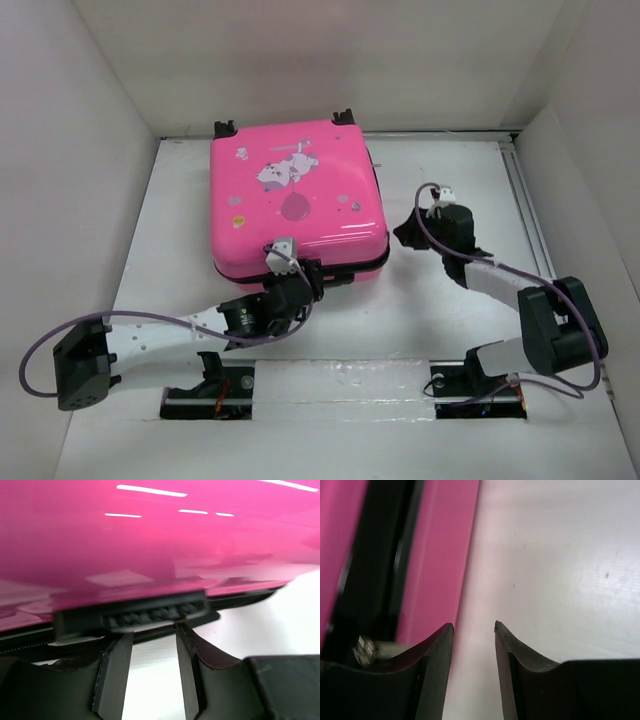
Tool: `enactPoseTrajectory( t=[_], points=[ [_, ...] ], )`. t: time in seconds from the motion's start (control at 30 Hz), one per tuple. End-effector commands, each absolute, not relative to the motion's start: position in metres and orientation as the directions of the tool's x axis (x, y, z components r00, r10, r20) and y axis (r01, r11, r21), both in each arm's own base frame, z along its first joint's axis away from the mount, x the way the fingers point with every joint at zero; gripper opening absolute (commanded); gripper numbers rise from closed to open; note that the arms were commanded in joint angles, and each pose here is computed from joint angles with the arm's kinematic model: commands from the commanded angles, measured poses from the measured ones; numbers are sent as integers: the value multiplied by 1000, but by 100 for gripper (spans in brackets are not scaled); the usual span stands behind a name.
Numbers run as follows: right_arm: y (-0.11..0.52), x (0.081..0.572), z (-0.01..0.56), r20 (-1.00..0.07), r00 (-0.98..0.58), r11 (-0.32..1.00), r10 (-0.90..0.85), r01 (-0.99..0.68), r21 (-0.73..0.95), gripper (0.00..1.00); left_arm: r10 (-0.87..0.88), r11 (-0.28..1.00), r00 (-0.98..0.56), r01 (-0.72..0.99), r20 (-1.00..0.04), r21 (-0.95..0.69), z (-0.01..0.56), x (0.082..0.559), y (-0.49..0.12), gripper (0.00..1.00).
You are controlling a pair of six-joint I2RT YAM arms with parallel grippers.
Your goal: Pack the luggage
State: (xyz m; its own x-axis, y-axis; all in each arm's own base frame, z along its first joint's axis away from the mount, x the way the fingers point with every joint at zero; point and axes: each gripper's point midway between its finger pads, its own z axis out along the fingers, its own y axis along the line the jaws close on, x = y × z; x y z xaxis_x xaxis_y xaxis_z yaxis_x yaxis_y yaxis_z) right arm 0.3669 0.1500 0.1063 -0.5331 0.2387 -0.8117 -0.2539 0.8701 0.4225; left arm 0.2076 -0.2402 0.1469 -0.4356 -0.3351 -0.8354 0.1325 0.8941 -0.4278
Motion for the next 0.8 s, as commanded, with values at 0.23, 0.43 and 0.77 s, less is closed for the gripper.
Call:
enactPoseTrajectory(
  t=[0.23,0.43,0.77],
  points=[
    [147,337,147,-914,-295,828,279,-408,384,49,-438,881,-302,45,-847,-471,191,254,-215,39],
    [177,337,172,-981,-121,695,155,-692,195,52,-406,873,-398,99,-823,-478,170,245,-232,46],
    [176,351,167,-942,-216,259,256,-924,282,64,-409,862,-393,129,-823,-490,183,242,-232,41]
  ],
)
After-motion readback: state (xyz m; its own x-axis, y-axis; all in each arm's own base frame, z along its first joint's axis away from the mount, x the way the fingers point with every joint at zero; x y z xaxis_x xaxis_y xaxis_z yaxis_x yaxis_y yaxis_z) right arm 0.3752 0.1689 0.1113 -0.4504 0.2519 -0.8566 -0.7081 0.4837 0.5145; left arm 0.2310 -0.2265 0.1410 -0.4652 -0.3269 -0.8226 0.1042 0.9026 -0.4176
